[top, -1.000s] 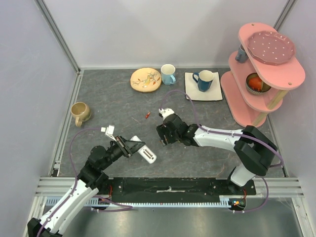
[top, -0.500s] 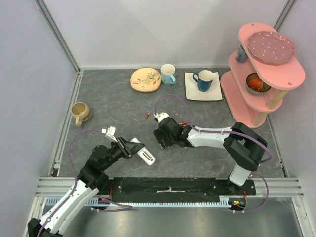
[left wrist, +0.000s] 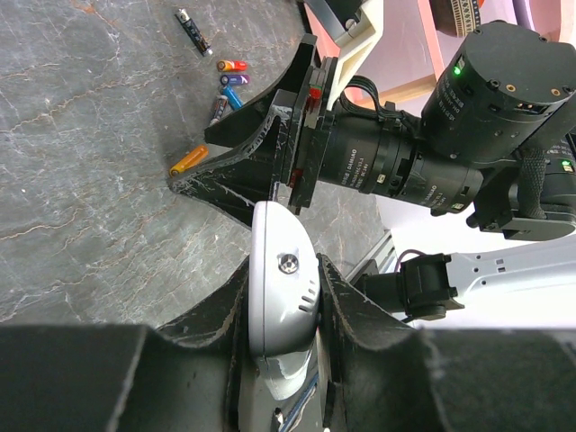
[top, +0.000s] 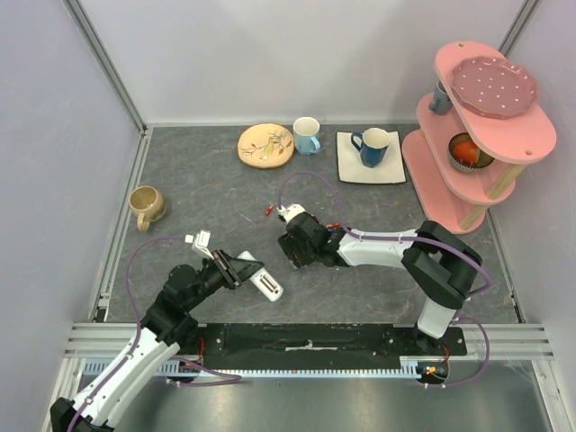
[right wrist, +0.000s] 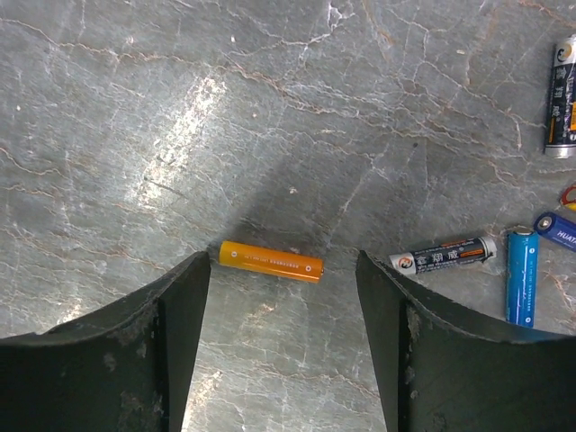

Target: Load the batteries into the remote control

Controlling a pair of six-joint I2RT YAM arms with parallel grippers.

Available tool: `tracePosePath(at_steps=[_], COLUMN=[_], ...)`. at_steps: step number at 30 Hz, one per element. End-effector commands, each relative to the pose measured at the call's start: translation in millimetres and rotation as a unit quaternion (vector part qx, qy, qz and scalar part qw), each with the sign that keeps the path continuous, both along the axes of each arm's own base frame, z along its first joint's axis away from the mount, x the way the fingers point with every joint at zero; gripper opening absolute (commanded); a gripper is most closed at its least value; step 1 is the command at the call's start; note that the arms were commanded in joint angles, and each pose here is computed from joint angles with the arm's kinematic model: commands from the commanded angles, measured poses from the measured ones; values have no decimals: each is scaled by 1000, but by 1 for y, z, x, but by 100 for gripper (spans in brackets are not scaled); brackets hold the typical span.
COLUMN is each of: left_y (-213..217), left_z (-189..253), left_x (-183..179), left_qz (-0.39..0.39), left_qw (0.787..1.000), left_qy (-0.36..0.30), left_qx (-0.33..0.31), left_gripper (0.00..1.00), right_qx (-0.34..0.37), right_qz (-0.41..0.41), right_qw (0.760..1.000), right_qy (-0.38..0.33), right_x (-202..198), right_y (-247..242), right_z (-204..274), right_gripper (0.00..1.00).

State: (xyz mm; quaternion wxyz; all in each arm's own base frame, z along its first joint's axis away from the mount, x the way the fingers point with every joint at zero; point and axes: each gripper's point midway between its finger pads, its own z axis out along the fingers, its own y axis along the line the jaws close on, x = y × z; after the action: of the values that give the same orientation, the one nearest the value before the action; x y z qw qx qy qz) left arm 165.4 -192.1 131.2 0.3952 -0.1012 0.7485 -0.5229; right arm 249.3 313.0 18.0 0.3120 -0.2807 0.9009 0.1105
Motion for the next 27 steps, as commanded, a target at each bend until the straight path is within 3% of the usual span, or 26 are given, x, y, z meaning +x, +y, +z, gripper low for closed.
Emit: tracePosePath(at_steps=[1,15,22,27], left_y=[-1,-1,-1,-1], left_z=[-6,-7,-6,-2], left_x=[1,0,0,0], left_qz=[-5,-7,-7,-6], left_qw=[1000,1000,1000,1000], left_qy=[-15,-15,-17,-23], left_qx=[6,5,2,0], left_gripper=[2,2,2,2], right_qx=[7,3,1,43], right_qz=[6,4,-25,-66], right_qw=[1000,1000,1000,997], right_qy=[-7,10,-2,-28], right_x=[5,-3,2,12], right_y=[10,5,-2,3], right_z=[1,-8,1,42], right_gripper=[71,56,36,24])
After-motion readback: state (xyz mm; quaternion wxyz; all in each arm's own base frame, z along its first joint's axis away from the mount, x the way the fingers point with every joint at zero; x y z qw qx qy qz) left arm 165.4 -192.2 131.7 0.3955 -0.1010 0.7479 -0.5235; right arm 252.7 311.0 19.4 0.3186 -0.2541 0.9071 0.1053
